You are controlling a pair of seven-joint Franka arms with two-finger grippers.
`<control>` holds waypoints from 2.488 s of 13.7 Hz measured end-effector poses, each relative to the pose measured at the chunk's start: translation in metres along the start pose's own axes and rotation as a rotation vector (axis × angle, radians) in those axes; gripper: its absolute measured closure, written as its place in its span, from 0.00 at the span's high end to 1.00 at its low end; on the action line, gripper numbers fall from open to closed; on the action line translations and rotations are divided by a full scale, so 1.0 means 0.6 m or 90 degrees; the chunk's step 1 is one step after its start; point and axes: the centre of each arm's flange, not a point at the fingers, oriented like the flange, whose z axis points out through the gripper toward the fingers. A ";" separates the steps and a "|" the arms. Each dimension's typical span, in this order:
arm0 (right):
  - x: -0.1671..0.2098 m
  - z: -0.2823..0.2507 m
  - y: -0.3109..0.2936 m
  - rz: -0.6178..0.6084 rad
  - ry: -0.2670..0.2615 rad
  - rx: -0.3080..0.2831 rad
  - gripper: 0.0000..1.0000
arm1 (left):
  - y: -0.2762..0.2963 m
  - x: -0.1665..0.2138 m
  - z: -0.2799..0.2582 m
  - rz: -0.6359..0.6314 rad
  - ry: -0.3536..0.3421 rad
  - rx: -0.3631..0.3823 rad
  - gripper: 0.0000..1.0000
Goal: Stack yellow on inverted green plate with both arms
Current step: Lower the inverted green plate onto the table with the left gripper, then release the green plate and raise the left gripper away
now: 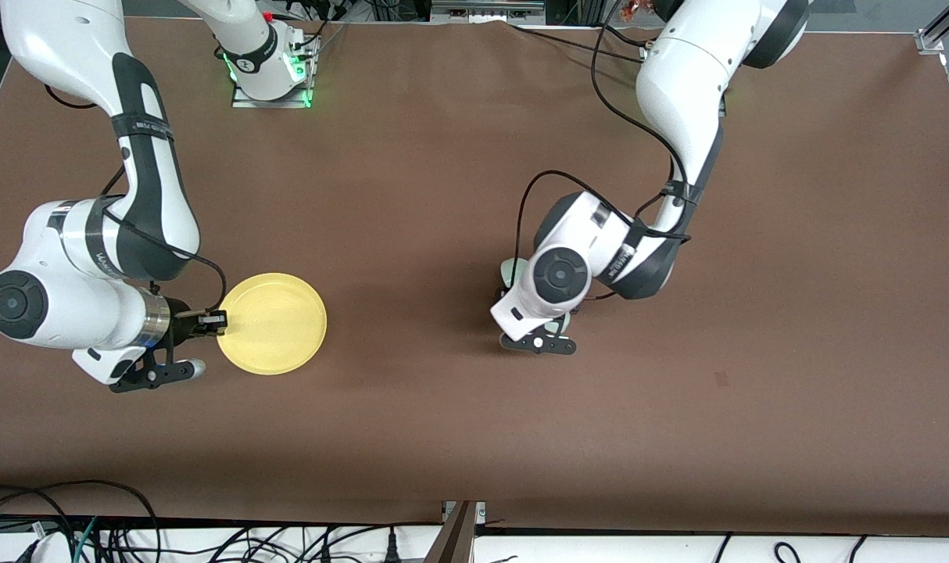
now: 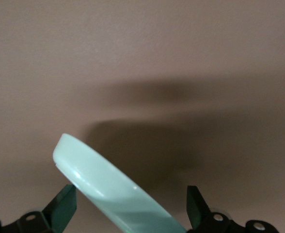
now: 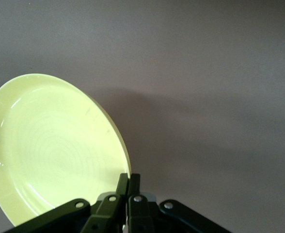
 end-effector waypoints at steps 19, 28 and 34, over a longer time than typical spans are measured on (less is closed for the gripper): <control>0.000 0.002 -0.003 0.000 -0.002 0.000 0.02 | -0.014 0.020 0.106 -0.095 0.114 -0.200 1.00; 0.000 0.002 -0.001 0.001 -0.002 0.000 0.02 | -0.048 -0.003 -0.023 -0.059 0.069 -0.174 1.00; 0.002 0.005 -0.015 0.015 -0.003 0.001 0.02 | -0.215 -0.008 -0.214 -0.041 0.082 0.008 1.00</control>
